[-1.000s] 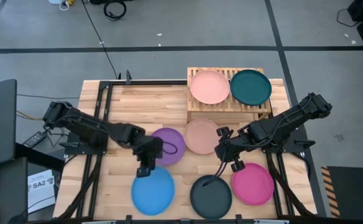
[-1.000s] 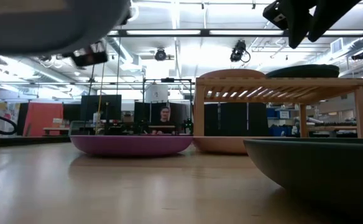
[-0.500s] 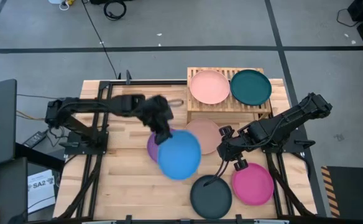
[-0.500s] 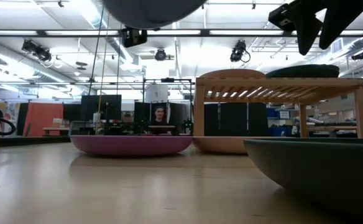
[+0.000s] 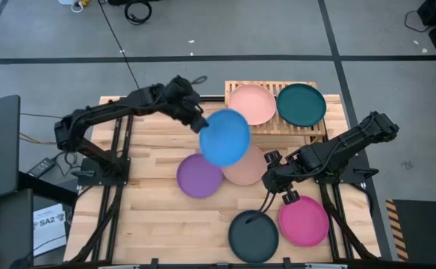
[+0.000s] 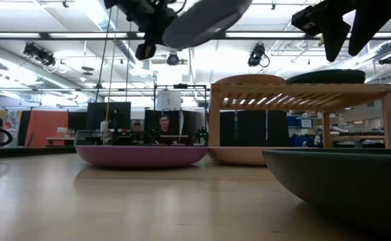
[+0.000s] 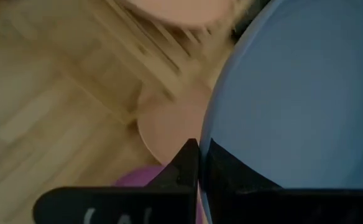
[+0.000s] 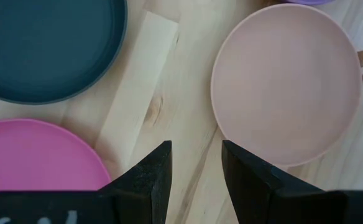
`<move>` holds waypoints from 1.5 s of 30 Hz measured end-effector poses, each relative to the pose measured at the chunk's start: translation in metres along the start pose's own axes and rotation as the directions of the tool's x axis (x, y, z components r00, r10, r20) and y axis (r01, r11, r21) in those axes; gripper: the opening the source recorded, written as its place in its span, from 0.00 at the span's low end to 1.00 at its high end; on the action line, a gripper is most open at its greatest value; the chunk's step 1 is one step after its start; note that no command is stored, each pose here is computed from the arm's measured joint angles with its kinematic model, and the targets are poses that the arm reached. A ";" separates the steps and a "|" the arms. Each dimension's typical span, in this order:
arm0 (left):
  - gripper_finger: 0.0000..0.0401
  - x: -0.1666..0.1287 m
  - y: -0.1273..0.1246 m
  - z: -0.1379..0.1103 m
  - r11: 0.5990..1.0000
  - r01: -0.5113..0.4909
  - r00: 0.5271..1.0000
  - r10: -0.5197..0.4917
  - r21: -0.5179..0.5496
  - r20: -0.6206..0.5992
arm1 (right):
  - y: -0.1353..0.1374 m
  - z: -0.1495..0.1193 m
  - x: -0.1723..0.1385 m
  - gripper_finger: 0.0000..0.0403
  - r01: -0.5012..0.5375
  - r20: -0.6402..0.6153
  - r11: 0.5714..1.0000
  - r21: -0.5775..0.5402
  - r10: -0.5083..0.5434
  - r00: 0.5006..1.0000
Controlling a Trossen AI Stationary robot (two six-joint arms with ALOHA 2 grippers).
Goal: Place and stack plates onto a shelf
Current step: Stack the blue plate on top of the light orange plate on the shelf
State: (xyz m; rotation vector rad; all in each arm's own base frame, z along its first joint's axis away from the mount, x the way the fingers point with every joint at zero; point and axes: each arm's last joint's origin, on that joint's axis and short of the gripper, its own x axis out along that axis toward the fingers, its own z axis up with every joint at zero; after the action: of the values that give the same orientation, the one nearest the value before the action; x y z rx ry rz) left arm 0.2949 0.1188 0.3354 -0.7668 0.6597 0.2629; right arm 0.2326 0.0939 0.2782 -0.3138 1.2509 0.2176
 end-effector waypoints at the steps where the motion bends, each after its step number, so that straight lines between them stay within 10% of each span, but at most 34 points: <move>1: 0.04 -0.001 0.004 0.004 1.000 -0.001 1.000 0.002 -0.021 0.021 | 0.000 0.000 0.000 0.36 0.000 0.000 1.000 0.000 0.000 1.000; 18: 0.04 -0.013 0.024 0.051 0.977 0.112 0.920 -0.032 -0.182 0.391 | 0.000 0.000 0.000 0.36 0.011 0.004 1.000 -0.028 -0.011 1.000; 45: 0.04 0.077 0.063 0.061 0.923 0.165 0.938 -0.037 -0.349 0.345 | 0.000 0.001 0.000 0.36 0.013 0.017 0.997 -0.078 -0.011 1.000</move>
State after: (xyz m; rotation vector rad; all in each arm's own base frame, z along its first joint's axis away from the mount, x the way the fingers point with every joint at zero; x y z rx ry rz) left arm 0.3536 0.2053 0.2837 -1.0901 0.2452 0.4196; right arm 0.2340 0.0941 0.2788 -0.3866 1.2257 0.2590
